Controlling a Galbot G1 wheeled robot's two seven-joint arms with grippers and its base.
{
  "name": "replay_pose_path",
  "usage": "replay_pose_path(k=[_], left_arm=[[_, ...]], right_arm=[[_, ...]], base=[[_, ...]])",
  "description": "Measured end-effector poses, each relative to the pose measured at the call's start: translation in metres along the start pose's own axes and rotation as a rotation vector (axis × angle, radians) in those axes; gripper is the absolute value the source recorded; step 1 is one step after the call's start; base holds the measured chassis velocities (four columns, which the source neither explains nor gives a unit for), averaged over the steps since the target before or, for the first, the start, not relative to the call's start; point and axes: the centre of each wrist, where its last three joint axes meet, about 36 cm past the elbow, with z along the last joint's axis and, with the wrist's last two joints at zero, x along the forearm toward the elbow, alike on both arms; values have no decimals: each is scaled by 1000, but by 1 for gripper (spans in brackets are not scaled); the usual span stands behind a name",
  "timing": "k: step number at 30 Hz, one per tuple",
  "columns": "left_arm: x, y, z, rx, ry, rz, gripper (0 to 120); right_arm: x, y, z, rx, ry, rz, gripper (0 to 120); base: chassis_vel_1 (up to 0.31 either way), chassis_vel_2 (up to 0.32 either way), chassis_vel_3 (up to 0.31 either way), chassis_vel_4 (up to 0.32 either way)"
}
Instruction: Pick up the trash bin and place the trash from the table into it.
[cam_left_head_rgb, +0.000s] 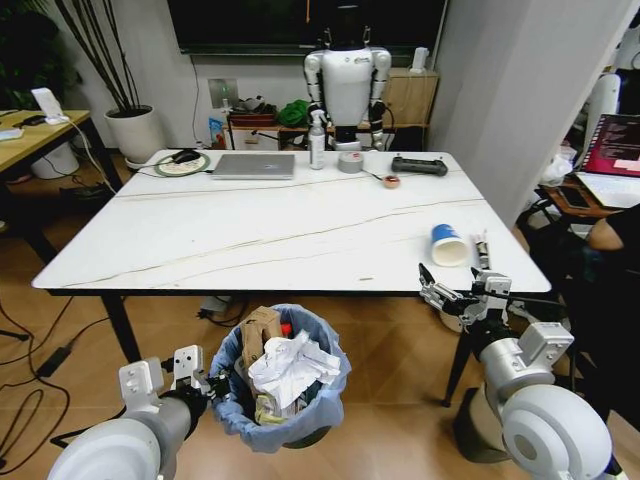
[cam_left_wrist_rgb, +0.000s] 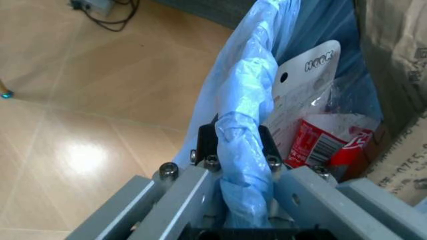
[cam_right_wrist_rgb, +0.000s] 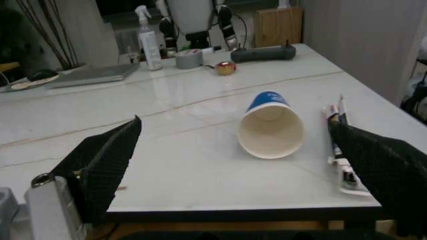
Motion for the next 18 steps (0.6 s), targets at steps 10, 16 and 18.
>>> replay_pose_path(k=[10,16,18], left_arm=[[0,0,0,-5,4,-3,0],[0,0,0,-4,4,-3,0],[0,-1,0,-4,2,-1,0]], right_arm=[[-66,-32,-2,75,49,68,100],[-106,-45,1,96,109,73,100],[-114,-47,7,99,129,78,100]], base=[[-133,-157,128,125],[59,62,-30,-40],[23,36,-10,-13]])
